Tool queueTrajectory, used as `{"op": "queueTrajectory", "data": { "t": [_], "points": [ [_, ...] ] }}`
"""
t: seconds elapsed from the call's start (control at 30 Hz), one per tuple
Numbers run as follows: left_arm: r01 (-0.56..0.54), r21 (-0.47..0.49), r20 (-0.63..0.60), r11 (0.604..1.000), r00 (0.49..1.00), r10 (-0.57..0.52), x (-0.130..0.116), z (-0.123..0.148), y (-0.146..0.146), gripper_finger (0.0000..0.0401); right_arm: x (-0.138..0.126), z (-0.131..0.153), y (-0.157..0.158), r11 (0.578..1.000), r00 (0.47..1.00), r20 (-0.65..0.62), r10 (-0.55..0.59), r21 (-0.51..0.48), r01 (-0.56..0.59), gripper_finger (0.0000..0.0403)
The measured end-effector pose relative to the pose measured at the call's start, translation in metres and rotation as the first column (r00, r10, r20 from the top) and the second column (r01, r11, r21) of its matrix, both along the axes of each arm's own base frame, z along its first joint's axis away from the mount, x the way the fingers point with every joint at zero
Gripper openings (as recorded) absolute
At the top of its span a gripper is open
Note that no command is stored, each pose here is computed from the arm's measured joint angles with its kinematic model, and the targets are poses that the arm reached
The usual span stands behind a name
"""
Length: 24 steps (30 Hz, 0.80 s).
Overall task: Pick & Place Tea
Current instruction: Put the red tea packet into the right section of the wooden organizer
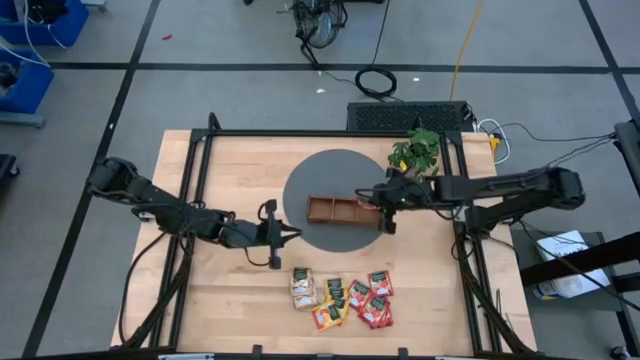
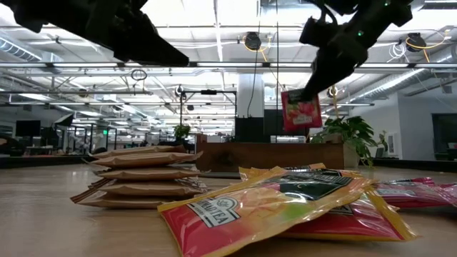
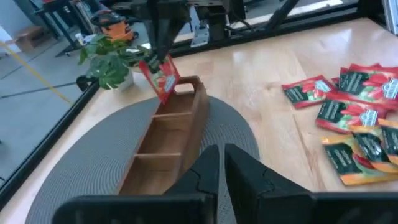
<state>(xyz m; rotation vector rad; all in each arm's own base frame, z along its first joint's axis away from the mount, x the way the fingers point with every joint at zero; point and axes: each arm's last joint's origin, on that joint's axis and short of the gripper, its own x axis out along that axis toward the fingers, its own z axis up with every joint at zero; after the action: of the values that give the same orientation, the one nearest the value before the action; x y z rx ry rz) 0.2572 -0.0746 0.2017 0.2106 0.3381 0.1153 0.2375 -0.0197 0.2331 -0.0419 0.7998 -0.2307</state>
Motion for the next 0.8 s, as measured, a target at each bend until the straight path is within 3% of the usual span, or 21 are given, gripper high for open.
{"op": "queueTrajectory", "data": {
  "t": [0.27, 0.8],
  "points": [
    [0.035, -0.007, -0.012, 0.999, 0.999, -0.035, 0.0, -0.001, -0.001, 0.0042, -0.001, -0.027, -0.004, 1.0, 0.995, -0.094, 0.014, -0.021, -0.016, 0.0],
    [0.049, 0.009, -0.001, 0.999, 0.999, -0.049, 0.0, 0.0, -0.001, 0.0042, -0.011, -0.059, -0.004, 0.998, 0.999, -0.033, 0.033, -0.055, -0.035, 0.0]
  ]
}}
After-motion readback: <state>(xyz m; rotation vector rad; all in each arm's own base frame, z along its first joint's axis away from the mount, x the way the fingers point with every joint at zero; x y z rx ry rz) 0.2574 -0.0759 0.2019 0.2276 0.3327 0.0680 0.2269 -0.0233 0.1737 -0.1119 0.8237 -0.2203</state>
